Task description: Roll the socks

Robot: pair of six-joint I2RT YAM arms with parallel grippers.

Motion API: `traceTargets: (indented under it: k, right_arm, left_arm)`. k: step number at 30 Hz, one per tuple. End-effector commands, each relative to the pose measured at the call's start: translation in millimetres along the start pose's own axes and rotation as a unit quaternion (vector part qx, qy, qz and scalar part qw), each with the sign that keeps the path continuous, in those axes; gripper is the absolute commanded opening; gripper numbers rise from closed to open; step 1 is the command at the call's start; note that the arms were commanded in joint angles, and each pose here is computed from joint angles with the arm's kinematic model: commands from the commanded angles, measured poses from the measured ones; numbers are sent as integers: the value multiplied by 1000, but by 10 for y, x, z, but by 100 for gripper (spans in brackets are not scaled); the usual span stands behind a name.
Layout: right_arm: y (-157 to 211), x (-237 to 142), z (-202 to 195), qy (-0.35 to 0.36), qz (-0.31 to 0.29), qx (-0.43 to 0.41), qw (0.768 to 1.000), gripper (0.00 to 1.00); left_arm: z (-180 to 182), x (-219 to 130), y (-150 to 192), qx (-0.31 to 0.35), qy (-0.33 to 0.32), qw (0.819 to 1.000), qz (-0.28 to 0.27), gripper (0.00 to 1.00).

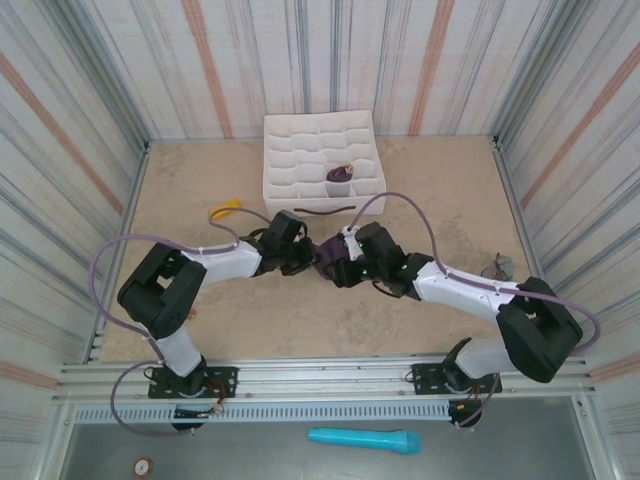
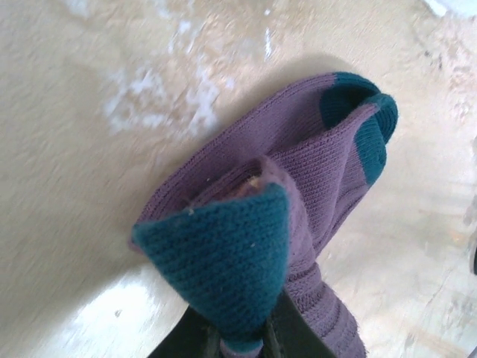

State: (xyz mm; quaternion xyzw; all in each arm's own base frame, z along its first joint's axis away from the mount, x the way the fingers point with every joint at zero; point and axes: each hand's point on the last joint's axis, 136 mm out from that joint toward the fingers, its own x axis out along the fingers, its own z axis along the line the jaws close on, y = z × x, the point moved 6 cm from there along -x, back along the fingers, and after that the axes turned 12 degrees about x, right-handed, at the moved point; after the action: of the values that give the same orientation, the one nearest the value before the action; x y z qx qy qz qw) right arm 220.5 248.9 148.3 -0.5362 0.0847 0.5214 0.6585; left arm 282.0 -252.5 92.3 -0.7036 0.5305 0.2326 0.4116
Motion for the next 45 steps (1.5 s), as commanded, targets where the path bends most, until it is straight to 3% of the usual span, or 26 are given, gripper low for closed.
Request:
traceTargets:
  k: [1,13,28,30,32,34,36,41,45]
  right_arm:
    - [116,-55,-28,80,-21,-111,990,69]
    - [426,189,340,119,-56,-257,957,68]
    - [602,552,153,181,-61,-273,943,60]
    - [629,578,124,184,-55,-273,943,55]
    - [655,598,97,183,-50,-267,945,43]
    - [672,618,51,182,-43,-257,948,28]
    - [699,643,1,181,-34,-248,951,14]
    - [793,725,-114,182,-4,-229,956,0]
    - [873,769,-212,187,11,-213,959,0]
  left_arm:
    - [145,-82,209,-5,-15,999,49,3]
    - [270,-109,465,-29,-4,996,80,5]
    - [319,-106,550,-35,-9,995,88,6]
    - [324,-103,551,-35,-10,995,87,9]
    - [319,-102,547,-36,-9,996,87,10]
    - [315,-99,544,-35,-8,996,87,16]
    - [307,-100,538,-36,-6,996,85,28]
    - [271,-142,517,-33,6,997,74,51]
    - [230,-189,477,-27,27,998,49,61]
